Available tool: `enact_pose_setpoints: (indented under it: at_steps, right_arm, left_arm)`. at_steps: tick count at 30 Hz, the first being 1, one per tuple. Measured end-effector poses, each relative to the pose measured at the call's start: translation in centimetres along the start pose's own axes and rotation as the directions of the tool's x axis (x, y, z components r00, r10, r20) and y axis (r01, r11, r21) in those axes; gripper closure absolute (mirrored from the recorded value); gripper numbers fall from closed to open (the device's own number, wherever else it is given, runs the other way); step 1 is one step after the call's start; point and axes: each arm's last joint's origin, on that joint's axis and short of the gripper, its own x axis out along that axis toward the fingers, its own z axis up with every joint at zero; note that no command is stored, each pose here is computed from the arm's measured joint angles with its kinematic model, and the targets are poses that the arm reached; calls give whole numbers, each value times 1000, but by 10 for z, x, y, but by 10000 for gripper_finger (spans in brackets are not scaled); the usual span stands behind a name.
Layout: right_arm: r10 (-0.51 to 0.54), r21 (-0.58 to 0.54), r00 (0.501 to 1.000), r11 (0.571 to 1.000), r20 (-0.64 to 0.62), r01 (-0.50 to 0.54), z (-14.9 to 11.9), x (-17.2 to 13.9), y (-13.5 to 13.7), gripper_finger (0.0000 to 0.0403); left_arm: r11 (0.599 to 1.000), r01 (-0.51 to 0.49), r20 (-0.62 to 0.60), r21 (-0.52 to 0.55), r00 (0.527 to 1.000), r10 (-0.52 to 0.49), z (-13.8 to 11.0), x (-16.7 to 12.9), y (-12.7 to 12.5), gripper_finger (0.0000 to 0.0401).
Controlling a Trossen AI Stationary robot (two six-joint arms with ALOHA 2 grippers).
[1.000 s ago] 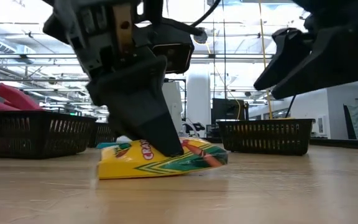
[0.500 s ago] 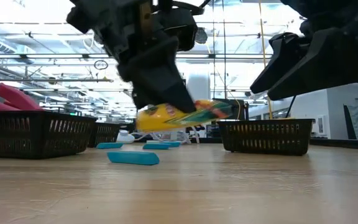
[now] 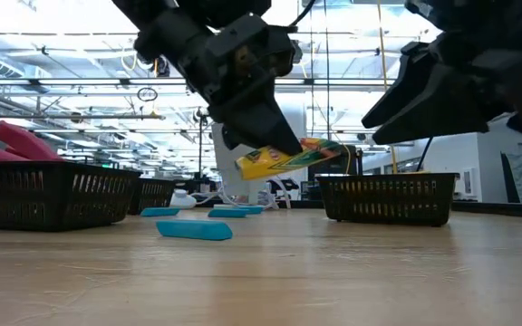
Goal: Pick & Place School Supplies
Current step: Put the yellow crayon box into the bottom right black bin
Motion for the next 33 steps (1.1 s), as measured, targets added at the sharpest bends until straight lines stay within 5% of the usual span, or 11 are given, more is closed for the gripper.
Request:
enact_pose_setpoints:
  at_steps: [18,27,33]
  right_arm:
    - [-147,26,986,988,-75,150,-10,34,-36,175]
    - [-156,1,983,988,-97,157,-13,33,-37,175]
    - [-292,-41,940,956,-175,290,-25,17,-48,175]
  left_arm:
    - [983,52,138,175,987,-77,42,-17,55,341]
    - [977,28,162,210,985,-63,51,-23,69,341]
    - [974,25,174,224,982,-65,52,-24,70,341]
